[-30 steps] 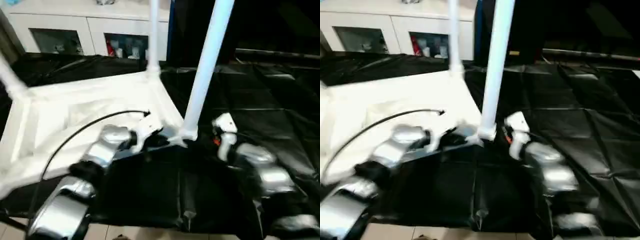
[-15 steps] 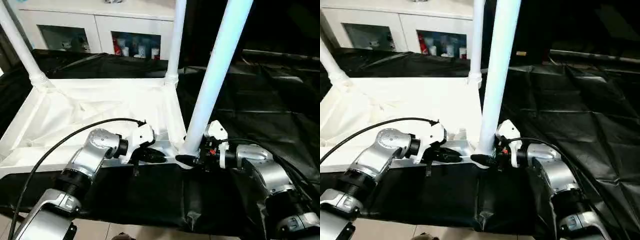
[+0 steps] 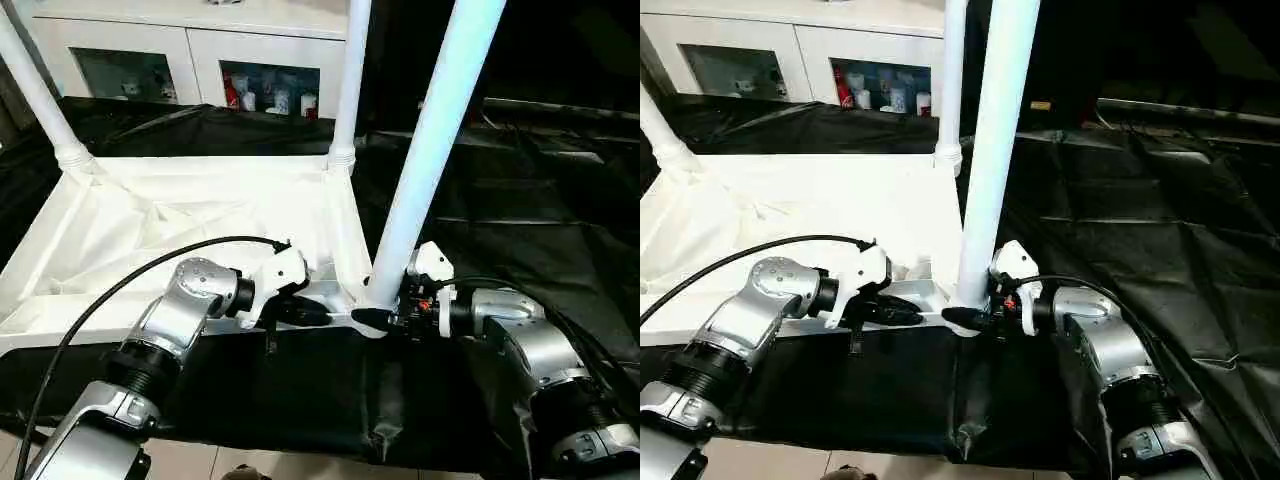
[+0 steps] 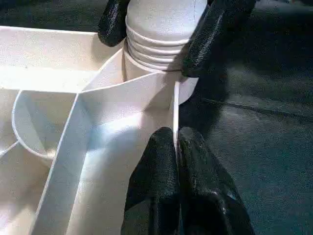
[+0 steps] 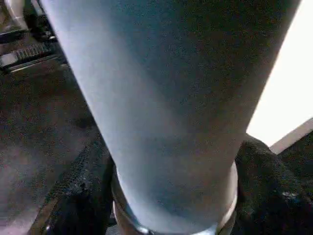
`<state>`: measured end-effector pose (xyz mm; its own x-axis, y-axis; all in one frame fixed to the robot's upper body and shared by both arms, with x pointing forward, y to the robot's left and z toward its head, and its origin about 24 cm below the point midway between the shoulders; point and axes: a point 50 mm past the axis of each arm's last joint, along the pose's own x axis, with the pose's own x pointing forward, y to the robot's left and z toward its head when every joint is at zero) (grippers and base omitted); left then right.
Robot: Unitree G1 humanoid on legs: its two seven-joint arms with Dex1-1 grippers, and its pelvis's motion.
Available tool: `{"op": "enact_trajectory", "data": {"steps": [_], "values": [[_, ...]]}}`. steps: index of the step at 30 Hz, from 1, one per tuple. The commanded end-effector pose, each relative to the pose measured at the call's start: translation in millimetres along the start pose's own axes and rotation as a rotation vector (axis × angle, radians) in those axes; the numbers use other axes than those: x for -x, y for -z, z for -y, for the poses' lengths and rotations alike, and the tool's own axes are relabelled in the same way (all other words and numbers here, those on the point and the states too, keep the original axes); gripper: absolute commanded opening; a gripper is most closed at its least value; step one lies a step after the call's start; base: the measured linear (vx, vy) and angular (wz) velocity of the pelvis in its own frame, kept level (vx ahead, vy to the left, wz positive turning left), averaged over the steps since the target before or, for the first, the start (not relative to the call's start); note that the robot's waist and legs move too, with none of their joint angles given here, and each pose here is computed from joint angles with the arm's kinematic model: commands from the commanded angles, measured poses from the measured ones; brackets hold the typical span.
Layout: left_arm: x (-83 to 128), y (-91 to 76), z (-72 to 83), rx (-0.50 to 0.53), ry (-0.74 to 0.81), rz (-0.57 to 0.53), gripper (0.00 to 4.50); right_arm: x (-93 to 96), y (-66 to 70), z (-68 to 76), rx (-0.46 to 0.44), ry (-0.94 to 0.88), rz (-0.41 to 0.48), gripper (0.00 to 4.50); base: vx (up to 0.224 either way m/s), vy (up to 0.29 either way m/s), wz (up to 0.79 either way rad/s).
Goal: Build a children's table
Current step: Rotate leg to tighten
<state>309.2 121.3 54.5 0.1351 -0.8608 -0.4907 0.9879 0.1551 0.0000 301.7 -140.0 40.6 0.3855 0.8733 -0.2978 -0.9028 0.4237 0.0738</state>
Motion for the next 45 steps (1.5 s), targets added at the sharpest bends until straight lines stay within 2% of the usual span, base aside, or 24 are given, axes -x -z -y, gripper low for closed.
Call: {"op": "enact_trajectory", "data": {"steps": [1,4,7,8,10,12,16,20,22,23,24,27,28,32,33,40,45], "values": [[-12.6,-6.7,2.5,-0.001,0.010,0.041,0.00,-0.7,2.7,10.0,-0.038,0.132,-0.006,2.78,0.000,0.000,0.00],[-21.6,-3.3,-11.1,0.025,-0.146,-0.004,0.00,-11.3,11.4,16.5,-0.145,0.315,-0.009,2.77,0.000,0.000,0.00],[-34.9,-7.2,-23.2,0.078,-0.297,-0.018,0.00,-24.9,15.0,21.5,-0.239,0.516,0.004,2.77,0.000,0.000,0.00],[-34.9,-7.2,-23.2,0.078,-0.297,-0.018,0.00,-24.9,15.0,21.5,-0.239,0.516,0.004,2.77,0.000,0.000,0.00],[-50.2,-14.1,-28.3,0.128,-0.381,-0.021,0.00,-39.5,13.4,21.9,-0.251,0.660,0.007,2.77,0.000,0.000,0.00],[-56.4,-16.9,-29.5,0.143,-0.410,-0.024,0.00,-45.9,11.7,20.7,-0.252,0.700,0.011,2.77,0.000,0.000,0.00],[-67.3,-22.8,-29.2,0.112,-0.419,-0.035,0.00,-63.6,1.5,14.2,-0.246,0.714,0.042,2.77,0.000,0.000,0.00],[-68.2,-23.3,-29.1,0.107,-0.410,-0.033,0.00,-68.3,-5.2,10.9,-0.213,0.660,0.079,2.77,0.000,0.000,0.00],[-65.8,-21.7,-30.0,0.099,-0.409,-0.037,0.00,-66.4,-8.3,11.4,-0.203,0.636,0.114,2.77,0.000,0.000,0.00],[-64.8,-21.3,-30.3,0.097,-0.404,-0.035,0.00,-64.5,-9.7,12.5,-0.204,0.630,0.133,3.32,0.000,0.000,0.00],[-62.1,-20.2,-30.4,0.092,-0.390,-0.028,0.00,-59.9,-12.6,14.5,-0.207,0.608,0.164,3.32,0.000,0.000,0.00],[-59.6,-18.6,-30.2,0.085,-0.374,-0.026,0.00,-55.0,-14.7,16.1,-0.200,0.579,0.180,3.56,0.000,0.000,0.00],[-56.5,-16.7,-29.1,0.078,-0.345,-0.014,0.00,-48.8,-14.9,16.2,-0.176,0.507,0.159,3.82,0.000,0.000,0.00],[-48.1,-12.3,-24.9,0.055,-0.269,0.012,0.00,-31.7,-12.6,10.7,-0.104,0.306,0.105,3.82,0.000,0.000,0.00],[-43.4,-9.3,-22.4,0.055,-0.228,0.017,0.00,-21.6,-10.9,7.6,-0.069,0.218,0.079,3.82,0.000,0.000,0.00],[-27.5,-9.6,-7.7,-0.010,-0.022,0.077,0.00,2.8,-9.1,5.7,-0.014,0.092,0.019,3.82,0.000,0.000,0.00],[-18.2,-11.0,-0.9,-0.006,0.055,0.108,0.00,8.2,-9.3,0.7,-0.006,0.015,-0.015,3.82,0.000,0.000,0.00]]}}
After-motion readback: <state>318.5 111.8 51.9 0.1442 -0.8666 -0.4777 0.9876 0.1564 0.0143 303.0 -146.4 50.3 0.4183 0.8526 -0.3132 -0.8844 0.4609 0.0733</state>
